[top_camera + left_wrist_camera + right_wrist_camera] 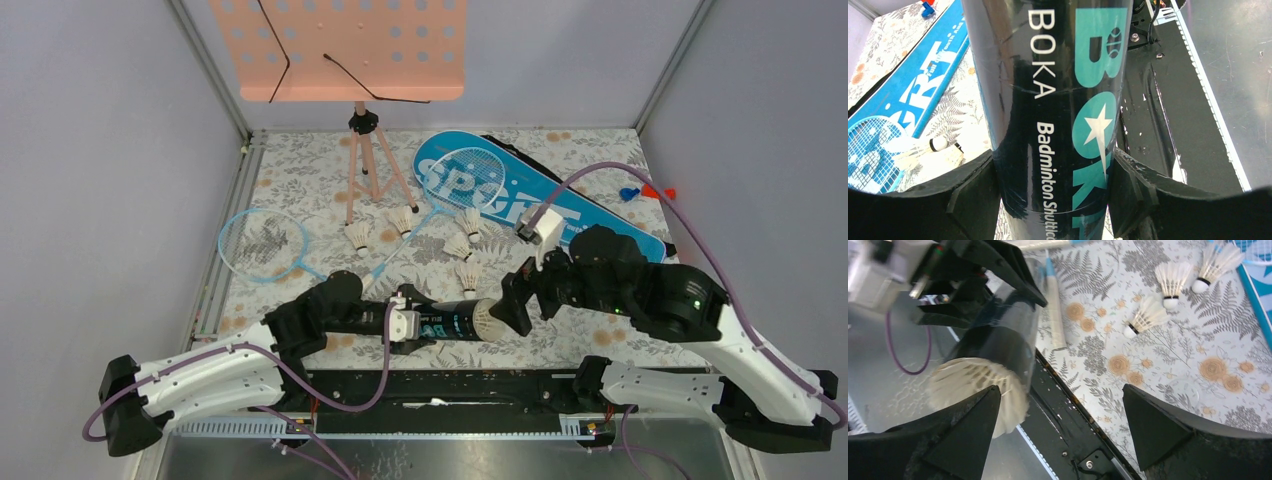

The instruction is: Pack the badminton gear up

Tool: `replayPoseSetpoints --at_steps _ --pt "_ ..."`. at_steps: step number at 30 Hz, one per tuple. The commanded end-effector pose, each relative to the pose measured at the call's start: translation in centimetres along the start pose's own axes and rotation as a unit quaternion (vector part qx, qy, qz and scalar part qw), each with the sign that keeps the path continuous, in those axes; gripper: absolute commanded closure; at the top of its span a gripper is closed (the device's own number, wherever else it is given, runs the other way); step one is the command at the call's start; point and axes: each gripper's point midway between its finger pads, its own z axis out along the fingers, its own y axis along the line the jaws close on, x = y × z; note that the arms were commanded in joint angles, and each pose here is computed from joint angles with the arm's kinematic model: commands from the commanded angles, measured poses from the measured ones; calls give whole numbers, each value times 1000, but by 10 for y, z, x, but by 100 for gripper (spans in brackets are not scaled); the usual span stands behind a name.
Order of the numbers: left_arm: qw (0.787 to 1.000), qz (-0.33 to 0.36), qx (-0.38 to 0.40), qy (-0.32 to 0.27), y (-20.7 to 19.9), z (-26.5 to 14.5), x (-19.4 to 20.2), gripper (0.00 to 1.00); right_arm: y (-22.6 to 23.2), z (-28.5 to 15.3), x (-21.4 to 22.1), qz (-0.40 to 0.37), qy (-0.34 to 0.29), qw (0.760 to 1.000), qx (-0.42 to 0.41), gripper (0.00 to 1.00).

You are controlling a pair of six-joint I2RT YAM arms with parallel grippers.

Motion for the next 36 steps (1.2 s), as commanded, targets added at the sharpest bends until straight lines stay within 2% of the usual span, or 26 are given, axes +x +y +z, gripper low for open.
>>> replayPoseSetpoints --at_steps 1,7,14,19,21,25,36 --pt "998 28 -8 -61 6 -2 -34 83 -20 17 3 -5 7 998 55 0" --pt "996 30 -3 -82 2 -5 -41 83 -35 39 12 2 13 995 96 0" --pt "994 31 -12 -102 3 -8 -48 83 -8 78 10 21 -4 1000 20 0" --pt "991 24 -24 -127 4 -13 -57 83 -1 101 11 36 -35 999 -8 0" --pt "989 15 -37 -143 7 -15 -62 83 11 102 6 33 -53 997 -44 1" --pt "987 2 -55 -154 11 -19 -64 83 32 85 -18 15 -89 991 -99 0" --pt "983 -27 -98 -151 18 -26 -55 83 48 -9 -77 -18 -202 971 -129 0"
